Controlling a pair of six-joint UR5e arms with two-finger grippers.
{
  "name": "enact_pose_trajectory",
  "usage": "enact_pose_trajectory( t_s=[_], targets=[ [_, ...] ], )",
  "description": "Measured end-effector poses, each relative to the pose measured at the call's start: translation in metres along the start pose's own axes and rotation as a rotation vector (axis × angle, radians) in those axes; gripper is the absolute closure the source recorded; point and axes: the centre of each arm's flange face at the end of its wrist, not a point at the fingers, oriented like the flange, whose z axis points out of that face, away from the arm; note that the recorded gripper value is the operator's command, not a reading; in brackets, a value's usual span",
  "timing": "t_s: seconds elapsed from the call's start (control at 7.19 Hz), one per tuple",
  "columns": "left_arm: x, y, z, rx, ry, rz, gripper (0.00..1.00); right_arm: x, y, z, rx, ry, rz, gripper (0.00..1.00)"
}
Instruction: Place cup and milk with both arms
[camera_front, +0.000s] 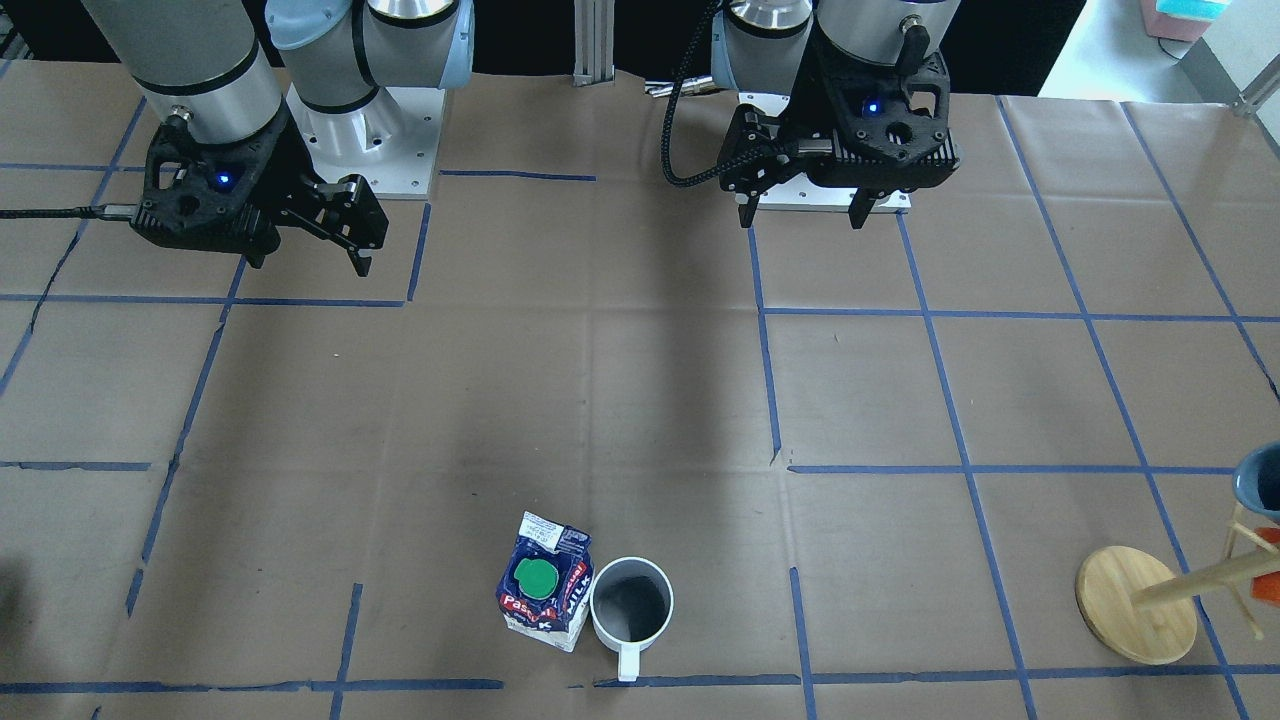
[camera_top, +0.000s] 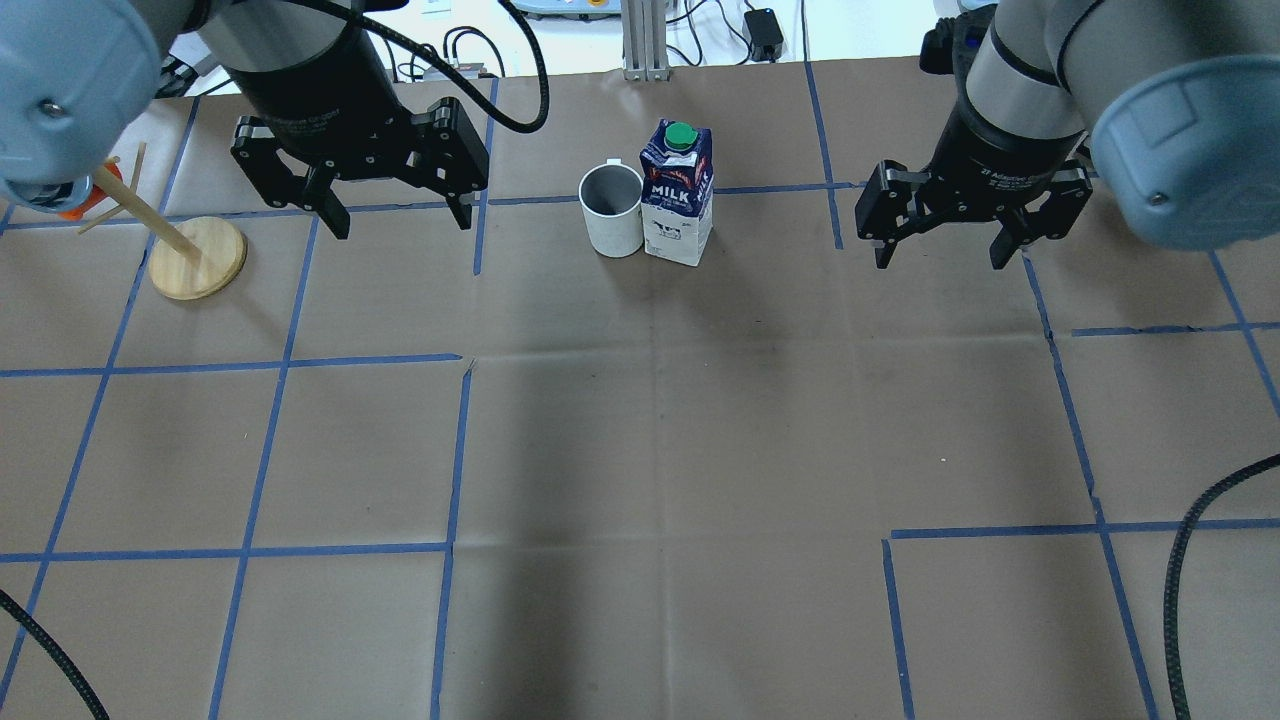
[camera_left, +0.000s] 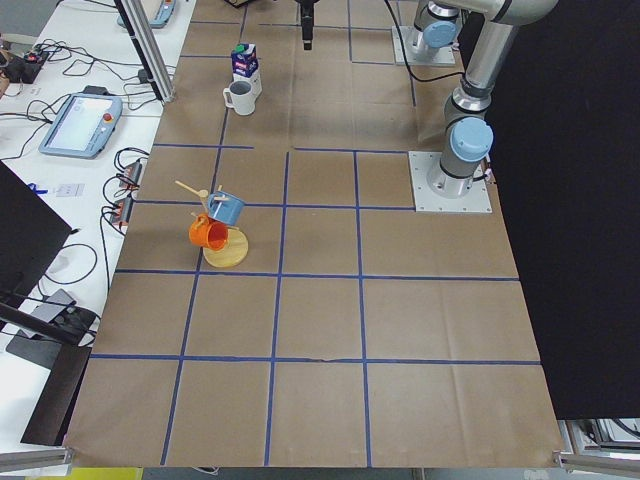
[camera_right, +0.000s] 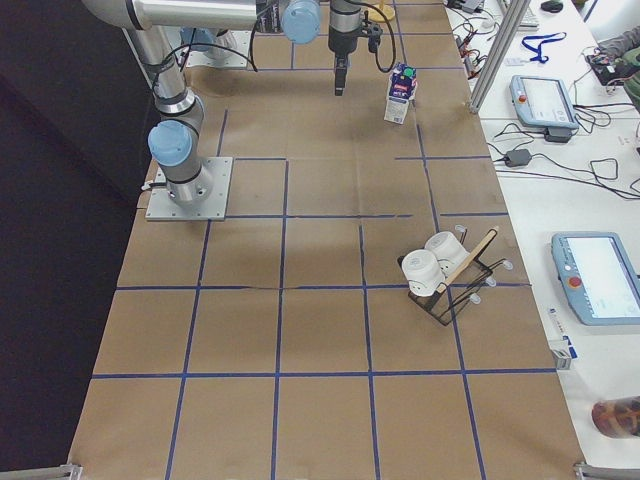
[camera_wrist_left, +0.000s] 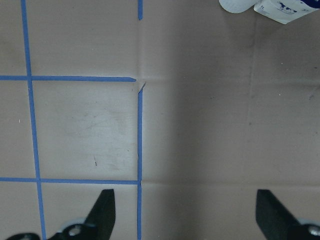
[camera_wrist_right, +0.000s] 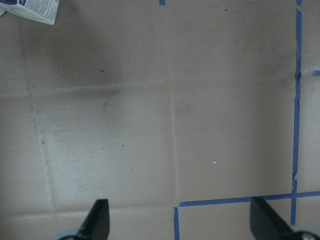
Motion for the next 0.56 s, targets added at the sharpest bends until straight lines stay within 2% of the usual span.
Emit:
enact_pose_trajectory(
  t_s=[0.56],
  targets=[
    [0.0001, 0.0000, 0.0000, 0.000, 0.001, 0.000, 0.00, 0.0000, 0.0001, 0.0011, -0.002, 0.000, -0.005, 0.00]
  ],
)
